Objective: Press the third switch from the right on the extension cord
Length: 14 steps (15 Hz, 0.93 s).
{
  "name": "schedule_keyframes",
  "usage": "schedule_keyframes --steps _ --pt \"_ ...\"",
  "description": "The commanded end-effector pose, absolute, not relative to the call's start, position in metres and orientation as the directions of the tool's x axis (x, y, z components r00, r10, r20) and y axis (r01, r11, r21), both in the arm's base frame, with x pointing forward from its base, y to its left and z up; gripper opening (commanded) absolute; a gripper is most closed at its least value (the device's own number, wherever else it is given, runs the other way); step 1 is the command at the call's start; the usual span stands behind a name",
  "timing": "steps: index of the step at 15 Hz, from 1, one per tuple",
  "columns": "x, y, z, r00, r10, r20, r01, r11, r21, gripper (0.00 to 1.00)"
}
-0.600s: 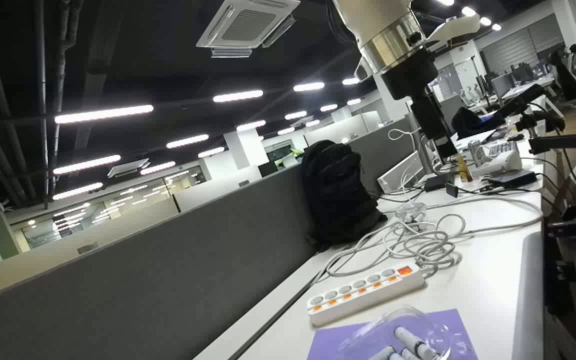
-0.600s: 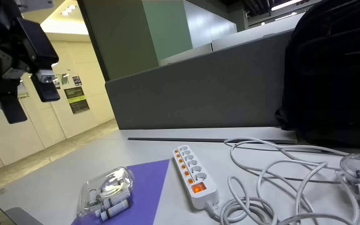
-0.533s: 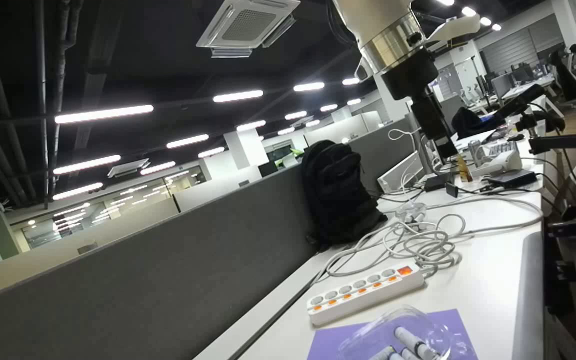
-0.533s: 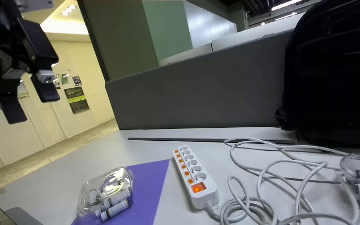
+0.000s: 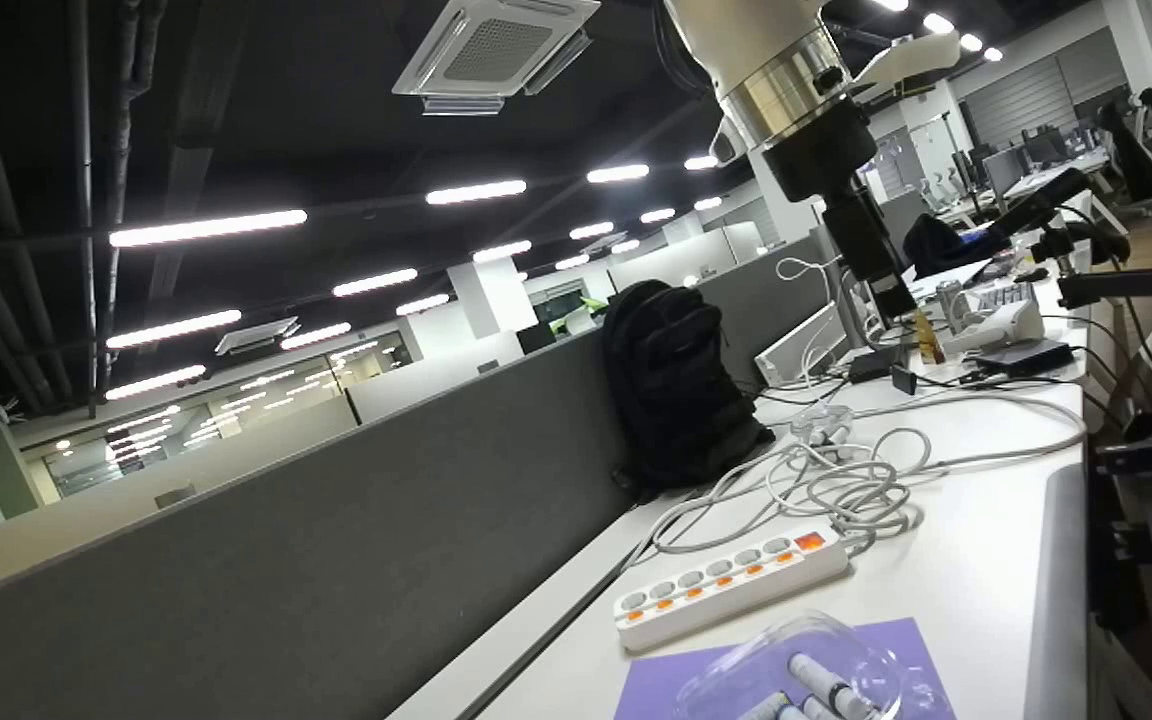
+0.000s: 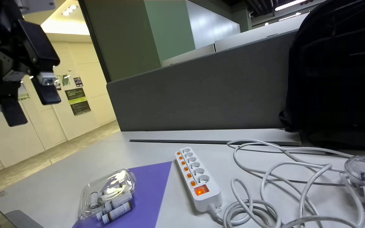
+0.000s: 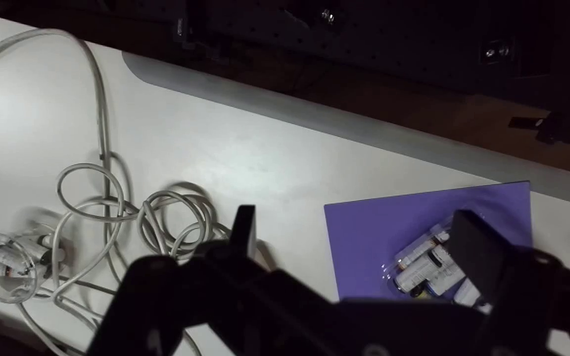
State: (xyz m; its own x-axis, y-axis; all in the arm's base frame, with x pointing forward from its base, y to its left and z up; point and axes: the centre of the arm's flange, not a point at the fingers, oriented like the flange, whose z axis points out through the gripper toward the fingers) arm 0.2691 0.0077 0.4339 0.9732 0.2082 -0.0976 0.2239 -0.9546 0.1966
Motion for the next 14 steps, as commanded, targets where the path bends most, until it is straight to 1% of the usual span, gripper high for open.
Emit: schedule_keyframes --steps 1,3,6,11,14 --pt "0.269 0.008 0.434 0.973 0.208 -0.098 0.224 -0.955 0.197 1.0" --pt "0.269 0.008 0.434 0.973 0.208 -0.098 0.224 -0.955 0.197 1.0" --pt "0.284 -0.01 0.431 0.98 0.186 -0.069 0.196 -0.963 0.186 1.0" --pt "0.321 -0.054 0.421 0.993 0.111 0.037 0.101 -0.97 0.221 1.0" --pt "0.348 -0.076 0.409 0.99 0.105 0.099 0.079 -0.969 0.234 1.0"
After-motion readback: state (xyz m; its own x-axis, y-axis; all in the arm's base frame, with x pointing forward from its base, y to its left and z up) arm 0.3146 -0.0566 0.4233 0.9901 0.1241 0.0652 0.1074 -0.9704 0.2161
